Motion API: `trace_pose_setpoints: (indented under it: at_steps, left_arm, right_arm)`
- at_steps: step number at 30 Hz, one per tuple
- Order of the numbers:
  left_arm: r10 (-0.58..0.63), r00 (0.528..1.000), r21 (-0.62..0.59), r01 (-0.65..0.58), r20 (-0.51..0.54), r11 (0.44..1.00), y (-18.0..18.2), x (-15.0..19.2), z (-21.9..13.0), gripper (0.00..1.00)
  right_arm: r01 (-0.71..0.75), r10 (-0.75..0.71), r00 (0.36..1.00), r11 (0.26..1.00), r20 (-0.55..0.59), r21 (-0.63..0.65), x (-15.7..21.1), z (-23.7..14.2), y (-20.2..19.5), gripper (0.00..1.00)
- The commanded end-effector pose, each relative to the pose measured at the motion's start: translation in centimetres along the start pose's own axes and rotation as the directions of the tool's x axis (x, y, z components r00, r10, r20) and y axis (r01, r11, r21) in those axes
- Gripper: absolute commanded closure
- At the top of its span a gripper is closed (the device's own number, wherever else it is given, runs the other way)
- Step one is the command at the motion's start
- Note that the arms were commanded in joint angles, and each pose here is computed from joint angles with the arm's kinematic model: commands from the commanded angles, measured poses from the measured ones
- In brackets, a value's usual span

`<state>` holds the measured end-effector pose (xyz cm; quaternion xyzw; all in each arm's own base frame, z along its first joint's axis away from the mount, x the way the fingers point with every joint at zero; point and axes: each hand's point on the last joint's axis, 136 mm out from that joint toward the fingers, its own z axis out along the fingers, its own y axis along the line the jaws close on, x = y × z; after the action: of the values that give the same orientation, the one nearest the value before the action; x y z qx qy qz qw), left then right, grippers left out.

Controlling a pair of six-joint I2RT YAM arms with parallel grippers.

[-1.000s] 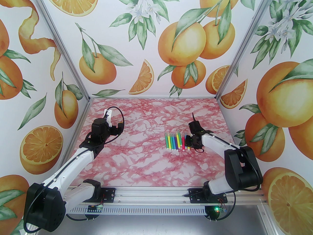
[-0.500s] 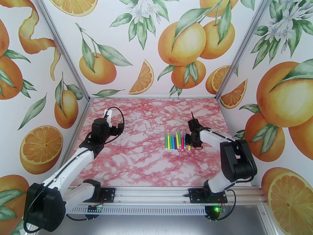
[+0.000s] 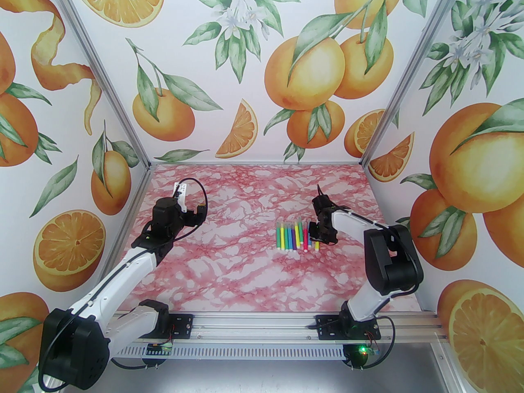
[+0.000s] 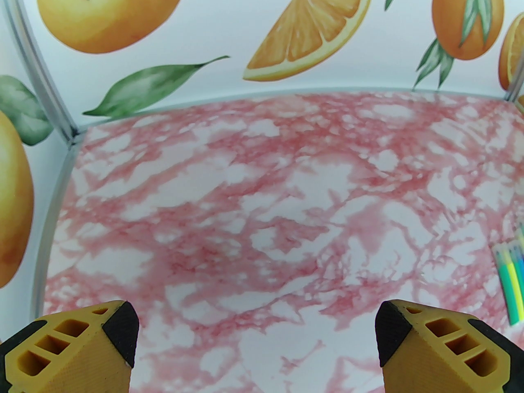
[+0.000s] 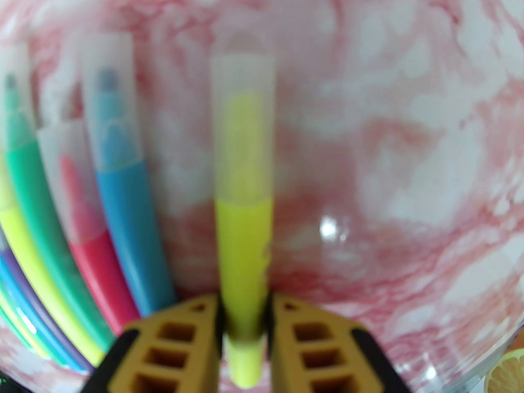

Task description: Open the pen caps

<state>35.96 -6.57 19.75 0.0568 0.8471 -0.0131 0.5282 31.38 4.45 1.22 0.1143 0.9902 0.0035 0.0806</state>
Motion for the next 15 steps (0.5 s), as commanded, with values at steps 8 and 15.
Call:
trace_pose_setpoints:
  at_steps: [8, 15]
  left_arm:
    - [-0.038, 0.999, 0.055, 0.036, 0.031, 0.998, -1.0, -2.4, -0.4, 0.00]
    - [-0.092, 0.996, 0.132, 0.089, 0.012, 0.987, -2.4, -2.4, 0.0, 0.00]
  right_arm:
    - [0.038, -0.037, 0.997, 0.999, 0.061, -0.010, -1.3, -0.6, 0.2, 0.83]
    - [0.095, -0.082, 0.985, 0.992, 0.152, -0.079, -2.4, -3.3, 1.5, 0.86]
